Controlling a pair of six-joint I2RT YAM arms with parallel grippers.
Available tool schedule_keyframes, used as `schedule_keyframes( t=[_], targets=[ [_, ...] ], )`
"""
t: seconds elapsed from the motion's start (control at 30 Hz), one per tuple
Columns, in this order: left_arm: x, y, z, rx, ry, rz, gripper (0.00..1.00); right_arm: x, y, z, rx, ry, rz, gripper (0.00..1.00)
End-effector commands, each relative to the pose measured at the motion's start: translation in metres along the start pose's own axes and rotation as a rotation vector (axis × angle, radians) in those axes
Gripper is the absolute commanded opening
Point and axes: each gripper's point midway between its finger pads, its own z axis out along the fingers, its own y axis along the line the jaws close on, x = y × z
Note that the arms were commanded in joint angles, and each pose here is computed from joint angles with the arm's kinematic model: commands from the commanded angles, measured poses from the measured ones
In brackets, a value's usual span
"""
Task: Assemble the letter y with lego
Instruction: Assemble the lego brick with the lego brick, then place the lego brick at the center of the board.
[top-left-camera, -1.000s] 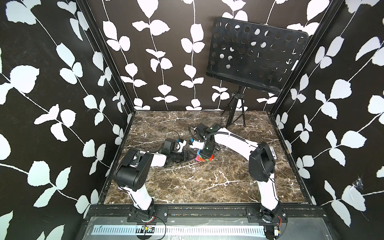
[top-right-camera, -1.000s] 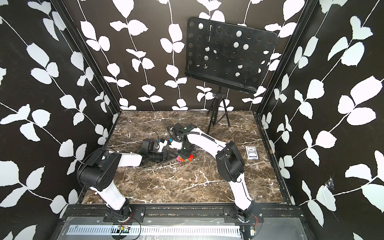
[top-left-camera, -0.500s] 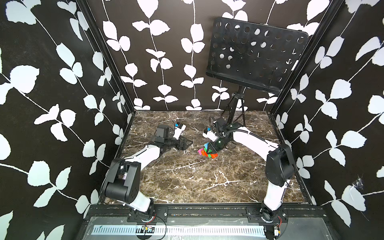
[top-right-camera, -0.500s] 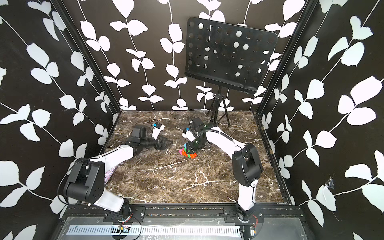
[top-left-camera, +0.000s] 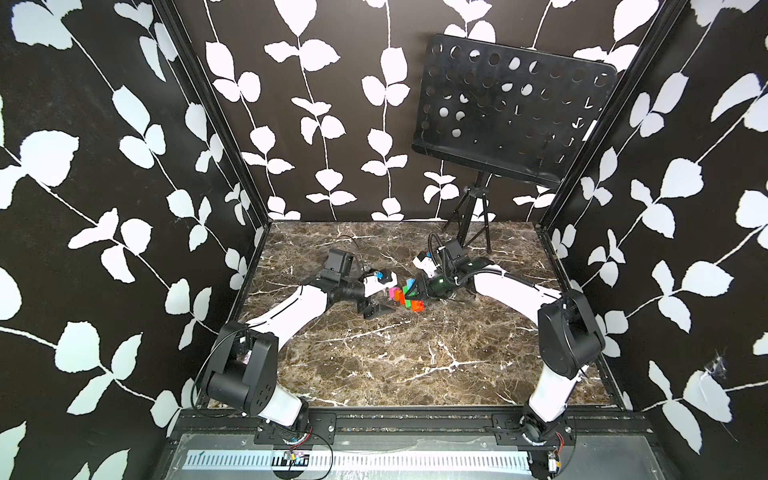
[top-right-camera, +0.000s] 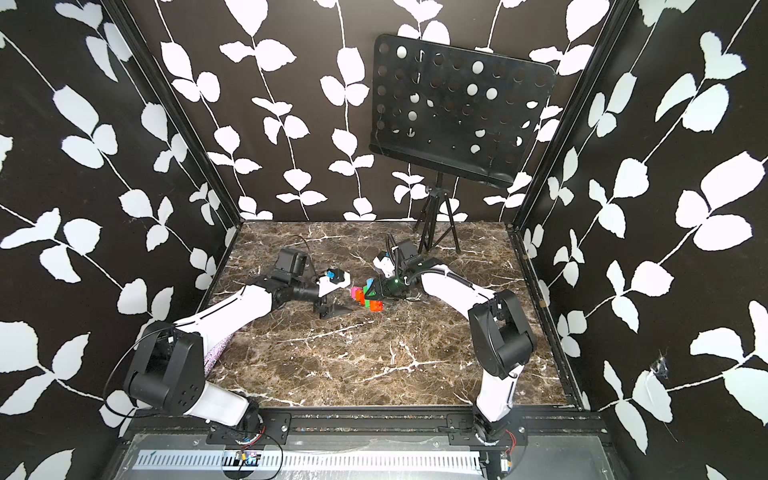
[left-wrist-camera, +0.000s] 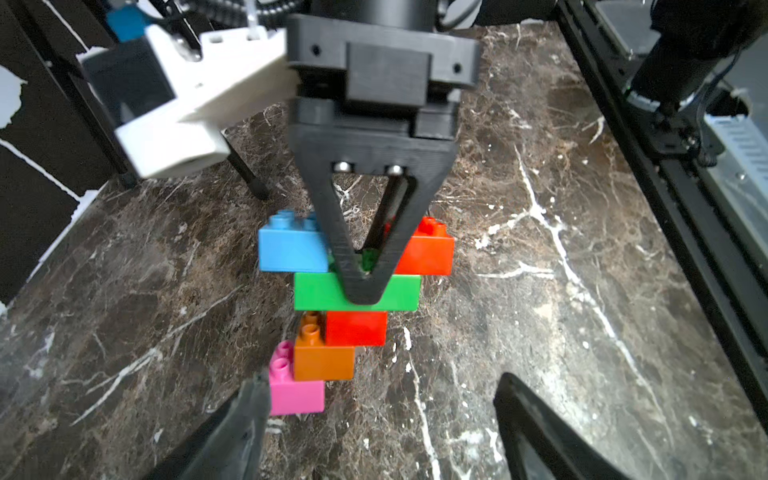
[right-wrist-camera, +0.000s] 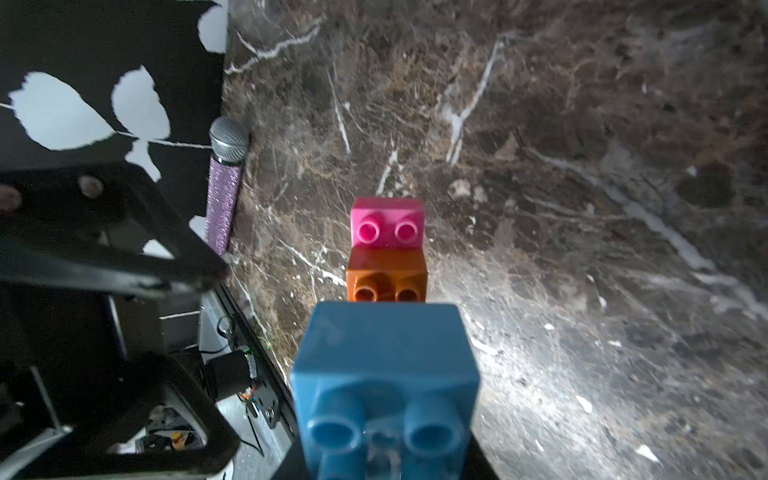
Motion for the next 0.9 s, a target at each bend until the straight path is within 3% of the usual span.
schedule_keyframes(
  t=[0.0,0.2,0.87],
  targets=[
    [-0.006,0.003,0.001,-0.022,0.020,0.107,0.87,-0.007,0.014,-0.003,-0.075,-0.041,0.032,0.19],
    [-0.007,0.011,0.011,-0.064,0.020,0.111,0.88,-0.005,0.018,-0.002,-0.102,-0.036,0.047,0.19],
    [-0.007,0.006,0.029,-0.031,0.029,0.107,0.85,-0.009,0.037,-0.002,-0.196,-0.055,0.053,0.19]
  ],
)
